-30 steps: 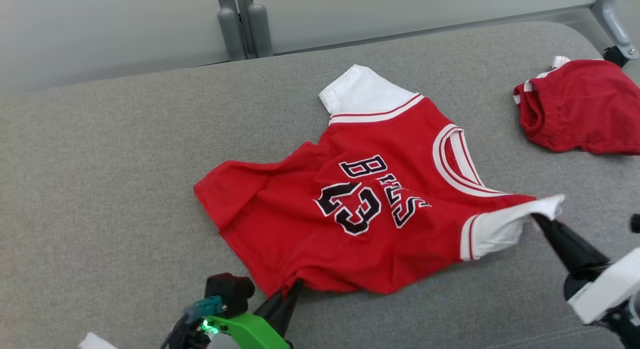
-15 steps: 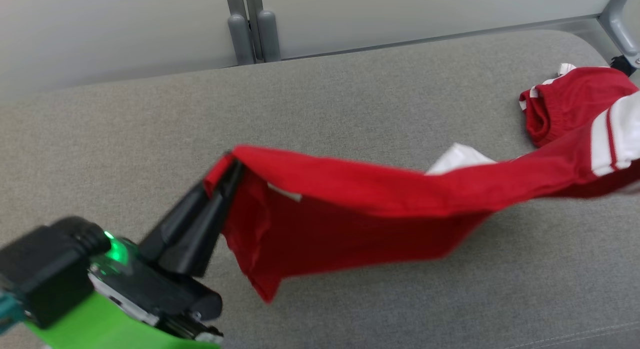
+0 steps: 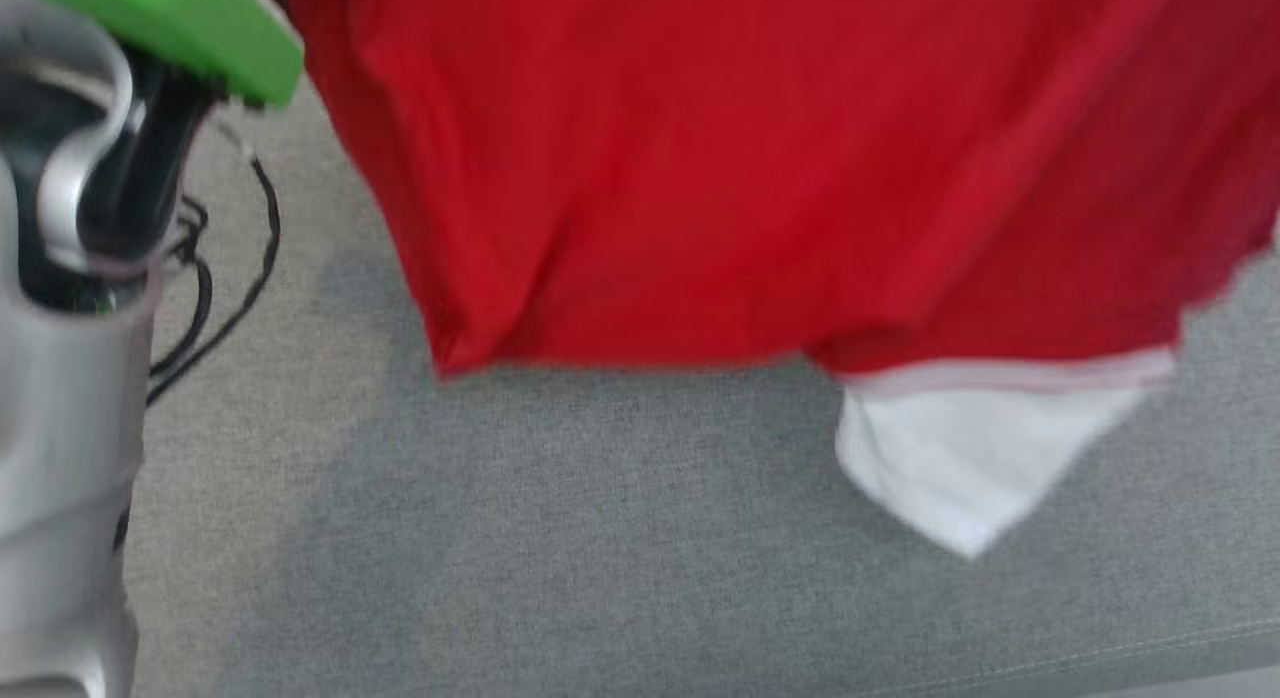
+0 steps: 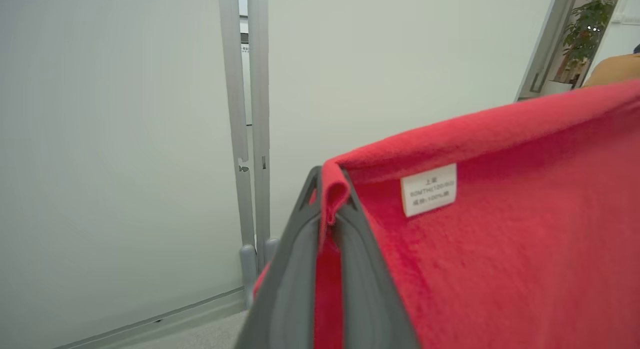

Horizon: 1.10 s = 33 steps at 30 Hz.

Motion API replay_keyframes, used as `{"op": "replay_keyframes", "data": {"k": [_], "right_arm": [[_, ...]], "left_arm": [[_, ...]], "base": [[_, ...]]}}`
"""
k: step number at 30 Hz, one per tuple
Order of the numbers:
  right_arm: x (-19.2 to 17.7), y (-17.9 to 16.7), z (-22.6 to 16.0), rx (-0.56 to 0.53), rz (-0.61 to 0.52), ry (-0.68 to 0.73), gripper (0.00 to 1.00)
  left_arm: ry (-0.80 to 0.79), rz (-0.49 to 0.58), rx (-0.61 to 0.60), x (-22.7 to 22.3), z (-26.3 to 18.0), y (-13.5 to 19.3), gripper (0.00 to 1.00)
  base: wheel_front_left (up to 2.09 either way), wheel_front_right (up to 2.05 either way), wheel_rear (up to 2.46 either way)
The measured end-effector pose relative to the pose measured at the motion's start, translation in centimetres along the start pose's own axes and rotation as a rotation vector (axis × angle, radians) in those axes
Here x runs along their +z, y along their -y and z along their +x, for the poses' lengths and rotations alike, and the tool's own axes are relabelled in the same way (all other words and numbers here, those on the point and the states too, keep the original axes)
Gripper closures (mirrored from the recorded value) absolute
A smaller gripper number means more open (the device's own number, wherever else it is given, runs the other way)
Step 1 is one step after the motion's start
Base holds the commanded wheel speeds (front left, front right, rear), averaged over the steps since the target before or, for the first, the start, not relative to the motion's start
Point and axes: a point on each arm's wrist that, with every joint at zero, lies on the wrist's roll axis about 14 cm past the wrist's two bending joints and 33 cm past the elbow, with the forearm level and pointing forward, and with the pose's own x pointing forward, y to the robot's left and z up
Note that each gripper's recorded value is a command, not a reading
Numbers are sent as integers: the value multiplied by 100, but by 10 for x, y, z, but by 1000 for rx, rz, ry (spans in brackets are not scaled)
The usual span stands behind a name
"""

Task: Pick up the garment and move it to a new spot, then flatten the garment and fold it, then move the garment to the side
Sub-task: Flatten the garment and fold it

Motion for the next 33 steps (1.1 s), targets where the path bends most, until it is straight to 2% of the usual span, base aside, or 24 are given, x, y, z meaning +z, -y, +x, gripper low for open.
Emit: {"op": "replay_keyframes", "data": {"k": [3, 6, 8, 11, 13, 15, 18, 20, 23, 26, 30, 33], "right_arm": [[-26, 1, 45, -39, 25, 62, 100], [-39, -5, 80, -61, 75, 152, 100], [-57, -11, 94, -68, 119, 167, 100], [-109, -18, 96, -79, 147, 89, 100], [-139, -21, 85, -77, 142, 16, 100], [-175, -25, 62, -71, 138, -81, 100], [-235, -28, -3, -91, 168, -276, 100], [-250, -23, -44, -117, 183, -356, 100], [-256, -14, -96, -144, 174, -444, 100], [-257, -14, -149, -190, 210, -517, 100], [-244, -24, -211, -238, 267, -583, 100], [-235, -32, -256, -264, 272, -649, 100]], "left_arm": [[85, -38, 128, 6, 39, -39, 100], [227, 46, 214, 36, 67, -69, 100], [270, 63, 213, 35, 83, -76, 100], [203, 85, 200, -19, 101, -84, 100], [148, 50, 213, -55, 103, -90, 100], [43, 45, 206, -107, 96, -92, 100], [-136, 17, 202, -190, 60, -91, 100], [-190, -6, 193, -218, 37, -86, 100], [-274, -46, 173, -255, -4, -70, 100], [-347, -94, 162, -284, -51, -49, 100], [-395, -140, 159, -295, -108, -22, 100], [-423, -166, 200, -295, -153, -8, 100]], "base": [[0, 0, 0], [0, 0, 0], [0, 0, 0], [0, 0, 0], [0, 0, 0], [0, 0, 0], [0, 0, 0], [0, 0, 0], [0, 0, 0], [0, 0, 0], [0, 0, 0], [0, 0, 0]]}}
